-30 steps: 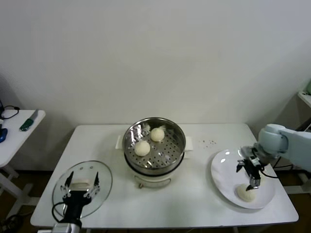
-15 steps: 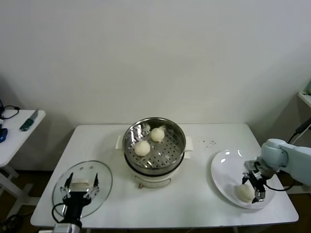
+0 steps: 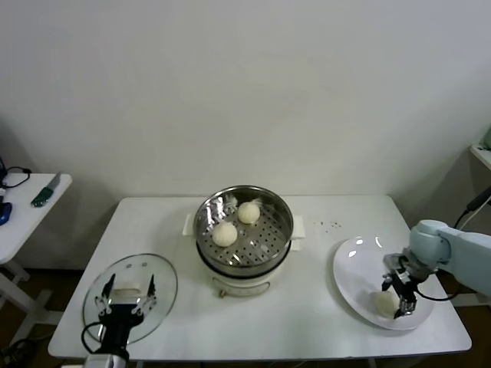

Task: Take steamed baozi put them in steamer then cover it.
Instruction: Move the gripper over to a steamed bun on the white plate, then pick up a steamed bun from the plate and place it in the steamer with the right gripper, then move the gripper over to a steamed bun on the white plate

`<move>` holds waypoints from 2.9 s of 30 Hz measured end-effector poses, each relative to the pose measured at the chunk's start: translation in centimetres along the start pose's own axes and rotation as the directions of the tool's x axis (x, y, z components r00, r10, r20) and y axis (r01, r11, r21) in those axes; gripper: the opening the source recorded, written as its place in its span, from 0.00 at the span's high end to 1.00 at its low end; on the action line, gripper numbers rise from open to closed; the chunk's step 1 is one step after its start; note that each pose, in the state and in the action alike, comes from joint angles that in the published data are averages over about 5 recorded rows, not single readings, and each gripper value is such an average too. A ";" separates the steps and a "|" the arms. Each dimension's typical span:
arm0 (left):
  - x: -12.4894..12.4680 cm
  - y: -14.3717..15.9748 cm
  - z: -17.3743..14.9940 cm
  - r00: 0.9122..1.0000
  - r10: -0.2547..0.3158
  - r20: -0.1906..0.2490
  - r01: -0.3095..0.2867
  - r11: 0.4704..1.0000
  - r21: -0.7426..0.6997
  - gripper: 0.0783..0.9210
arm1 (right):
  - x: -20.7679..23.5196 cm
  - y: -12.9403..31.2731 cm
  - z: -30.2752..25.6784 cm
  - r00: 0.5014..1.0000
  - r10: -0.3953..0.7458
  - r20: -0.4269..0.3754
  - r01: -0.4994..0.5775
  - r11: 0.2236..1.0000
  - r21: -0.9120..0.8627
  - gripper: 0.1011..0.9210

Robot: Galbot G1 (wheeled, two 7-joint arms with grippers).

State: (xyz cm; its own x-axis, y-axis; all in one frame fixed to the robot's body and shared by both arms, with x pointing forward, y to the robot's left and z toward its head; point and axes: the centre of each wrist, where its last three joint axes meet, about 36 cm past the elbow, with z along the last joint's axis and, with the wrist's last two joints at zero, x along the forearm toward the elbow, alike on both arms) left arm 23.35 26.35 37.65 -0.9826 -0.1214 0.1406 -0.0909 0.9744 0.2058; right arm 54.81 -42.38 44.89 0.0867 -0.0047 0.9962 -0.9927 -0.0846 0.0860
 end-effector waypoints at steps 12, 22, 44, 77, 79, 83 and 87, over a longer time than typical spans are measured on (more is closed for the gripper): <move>-0.1 0.0 0.0 1.000 -0.009 0.001 0.009 1.000 0.003 0.12 | 3.7 -1.9 -1.5 0.999 0.041 0.020 -0.043 0.992 0.115 0.30; 0.4 -0.4 0.7 1.000 0.000 -0.021 0.000 1.000 0.009 0.12 | 16.4 -7.7 -9.0 0.984 0.175 0.029 -0.168 0.870 0.463 0.29; 0.9 0.4 1.8 0.998 -0.019 -0.055 0.021 0.999 0.031 0.12 | 26.8 -11.2 -35.4 0.963 0.268 -0.018 -0.053 0.259 0.964 0.28; 1.5 1.5 2.6 0.996 -0.046 -0.081 0.050 0.998 0.047 0.12 | 15.5 -9.1 -44.3 0.983 0.162 -0.082 0.081 0.012 0.997 0.12; 1.4 1.5 2.6 0.996 -0.045 -0.080 0.049 0.998 0.045 0.12 | 16.0 -9.3 -44.1 0.982 0.170 -0.076 0.074 0.018 0.997 0.12; 1.4 1.3 2.6 0.996 -0.040 -0.079 0.043 0.998 0.041 0.12 | 17.8 -9.8 -43.3 0.979 0.192 -0.062 0.055 0.041 0.998 0.12; 1.4 1.2 2.5 0.996 -0.035 -0.078 0.038 0.999 0.040 0.12 | 20.2 -10.5 -41.0 0.975 0.219 -0.045 0.022 0.107 0.994 0.12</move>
State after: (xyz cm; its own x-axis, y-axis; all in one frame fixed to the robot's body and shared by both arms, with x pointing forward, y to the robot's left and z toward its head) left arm 21.48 27.83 35.63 -0.9633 -0.1693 0.2084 -0.1343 0.9758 0.1724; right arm 63.57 -0.68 64.63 -0.1363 0.0214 0.9904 -0.0209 -0.9996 0.0187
